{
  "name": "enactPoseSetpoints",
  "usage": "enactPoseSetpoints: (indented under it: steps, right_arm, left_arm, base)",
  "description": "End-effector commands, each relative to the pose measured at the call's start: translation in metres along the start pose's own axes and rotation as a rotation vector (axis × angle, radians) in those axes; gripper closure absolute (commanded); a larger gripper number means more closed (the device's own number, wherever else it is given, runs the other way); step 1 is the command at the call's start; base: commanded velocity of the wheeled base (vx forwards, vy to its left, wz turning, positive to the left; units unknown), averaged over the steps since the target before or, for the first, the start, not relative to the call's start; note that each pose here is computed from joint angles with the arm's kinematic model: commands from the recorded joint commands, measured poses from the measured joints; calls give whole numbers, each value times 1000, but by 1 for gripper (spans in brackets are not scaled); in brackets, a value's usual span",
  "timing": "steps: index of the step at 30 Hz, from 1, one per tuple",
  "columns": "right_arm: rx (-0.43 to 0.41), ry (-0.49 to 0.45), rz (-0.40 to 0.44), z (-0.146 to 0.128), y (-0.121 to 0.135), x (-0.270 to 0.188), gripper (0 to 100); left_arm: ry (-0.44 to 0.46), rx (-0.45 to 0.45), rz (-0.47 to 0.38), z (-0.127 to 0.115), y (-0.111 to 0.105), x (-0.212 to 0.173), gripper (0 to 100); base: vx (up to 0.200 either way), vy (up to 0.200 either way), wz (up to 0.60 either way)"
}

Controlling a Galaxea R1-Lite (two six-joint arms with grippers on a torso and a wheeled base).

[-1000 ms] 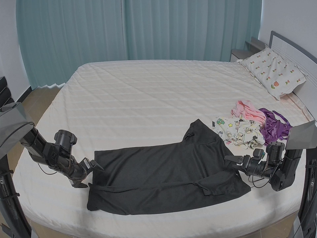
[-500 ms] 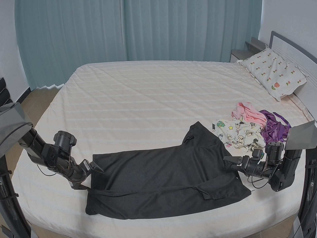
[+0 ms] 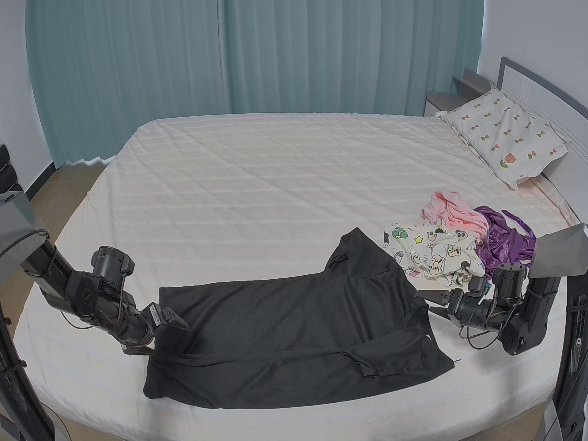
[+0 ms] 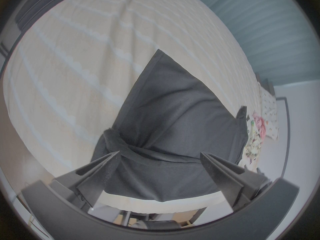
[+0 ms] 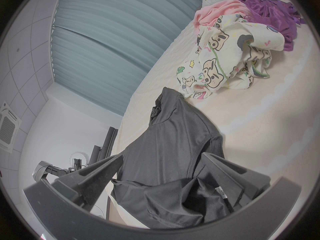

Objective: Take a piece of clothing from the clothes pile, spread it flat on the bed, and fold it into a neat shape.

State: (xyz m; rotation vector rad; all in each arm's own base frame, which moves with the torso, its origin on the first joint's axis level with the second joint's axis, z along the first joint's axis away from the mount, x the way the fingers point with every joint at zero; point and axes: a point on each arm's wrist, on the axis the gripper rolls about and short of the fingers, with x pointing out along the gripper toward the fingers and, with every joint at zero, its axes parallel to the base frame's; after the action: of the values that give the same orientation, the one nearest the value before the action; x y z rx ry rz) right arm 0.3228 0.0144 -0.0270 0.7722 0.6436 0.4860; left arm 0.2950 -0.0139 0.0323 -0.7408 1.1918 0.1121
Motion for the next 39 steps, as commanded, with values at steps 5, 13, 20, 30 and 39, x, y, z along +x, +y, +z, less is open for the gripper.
enactPoseSetpoints:
  steps: [5,13,20,30,39]
  right_arm:
    - [1,3,0,-1,0,0,0]
    - [3,1,-2,-1,-1,-1,0]
    - [3,1,-2,-1,-1,-1,0]
    - [5,3,-4,-1,-1,0,0]
    - [4,1,-4,-1,-1,0,0]
  left_arm:
    - [6,47,15,-5,10,-6,0]
    - [22,44,34,-10,12,-7,0]
    - [28,43,51,-15,15,-7,0]
    - [35,23,76,-14,21,5,0]
    - [-102,-1,149,-20,16,28,0]
  base:
    - [-40,0,0]
    - [-200,0,0]
    - [-200,0,0]
    - [-100,0,0]
    - [0,0,0]
